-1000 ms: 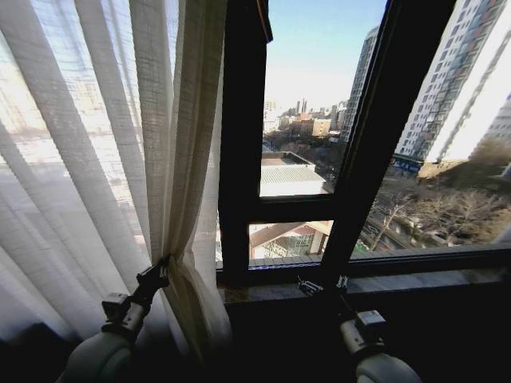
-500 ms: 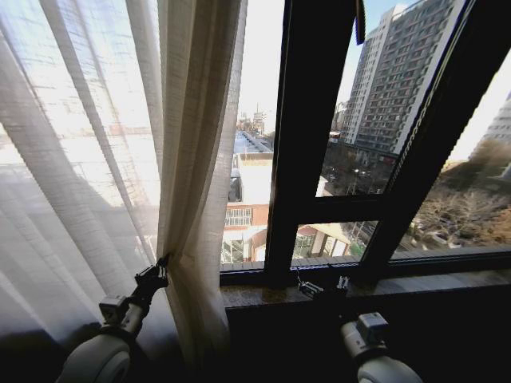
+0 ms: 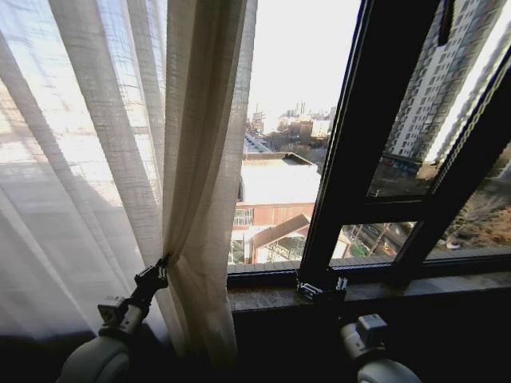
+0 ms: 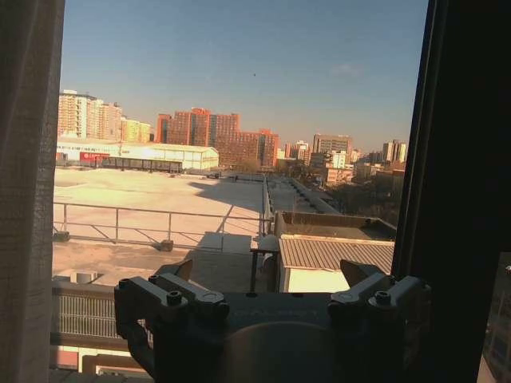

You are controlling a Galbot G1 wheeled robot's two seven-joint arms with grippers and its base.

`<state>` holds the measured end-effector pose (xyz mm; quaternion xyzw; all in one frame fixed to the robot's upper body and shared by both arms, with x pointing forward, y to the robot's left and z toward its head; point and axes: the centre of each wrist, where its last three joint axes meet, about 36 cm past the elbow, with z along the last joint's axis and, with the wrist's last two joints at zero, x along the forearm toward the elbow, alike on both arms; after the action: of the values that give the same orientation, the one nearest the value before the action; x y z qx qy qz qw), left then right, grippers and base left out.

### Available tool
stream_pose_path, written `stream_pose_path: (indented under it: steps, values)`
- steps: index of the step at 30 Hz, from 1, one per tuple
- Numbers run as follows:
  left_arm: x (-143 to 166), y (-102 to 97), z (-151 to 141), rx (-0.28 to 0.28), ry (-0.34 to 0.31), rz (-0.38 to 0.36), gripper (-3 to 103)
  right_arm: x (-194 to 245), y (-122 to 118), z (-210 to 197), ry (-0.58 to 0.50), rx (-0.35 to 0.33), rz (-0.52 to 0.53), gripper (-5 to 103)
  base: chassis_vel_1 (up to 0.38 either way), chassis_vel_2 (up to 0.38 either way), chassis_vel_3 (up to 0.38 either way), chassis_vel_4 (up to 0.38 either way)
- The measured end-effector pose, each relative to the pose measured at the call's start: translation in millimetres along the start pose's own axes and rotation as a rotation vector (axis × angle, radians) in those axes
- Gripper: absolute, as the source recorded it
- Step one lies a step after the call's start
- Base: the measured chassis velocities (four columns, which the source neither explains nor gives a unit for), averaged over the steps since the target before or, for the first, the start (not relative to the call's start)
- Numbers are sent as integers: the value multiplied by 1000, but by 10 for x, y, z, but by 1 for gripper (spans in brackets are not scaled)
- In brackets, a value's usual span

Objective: Open the curtains by pulling them apart, changing their state from closed to fully open.

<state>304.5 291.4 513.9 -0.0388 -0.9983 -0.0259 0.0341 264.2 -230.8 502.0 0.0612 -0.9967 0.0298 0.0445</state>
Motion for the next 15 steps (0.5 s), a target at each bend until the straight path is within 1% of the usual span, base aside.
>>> stream_pose_path:
  steps: [2, 4, 11, 14, 15]
  values:
    - [5, -2, 0, 2, 0, -2, 0, 6, 1, -2, 0, 0, -1, 100, 162, 166, -188, -169]
    - [17, -7, 2, 4, 1, -5, 0, 19, 4, -8, 1, -1, -4, 100, 119, 79, -73, -121]
    - [31, 0, -11, 4, -2, -21, 0, 43, 15, -13, 6, -4, -8, 100, 1, -1, -5, -10]
    - [54, 23, -12, 10, -2, -57, 0, 51, 38, -11, 8, -9, -16, 100, -60, -42, 42, 20]
    - [54, 23, -12, 10, -2, -57, 0, 51, 38, -11, 8, -9, -16, 100, -50, -30, 43, 21]
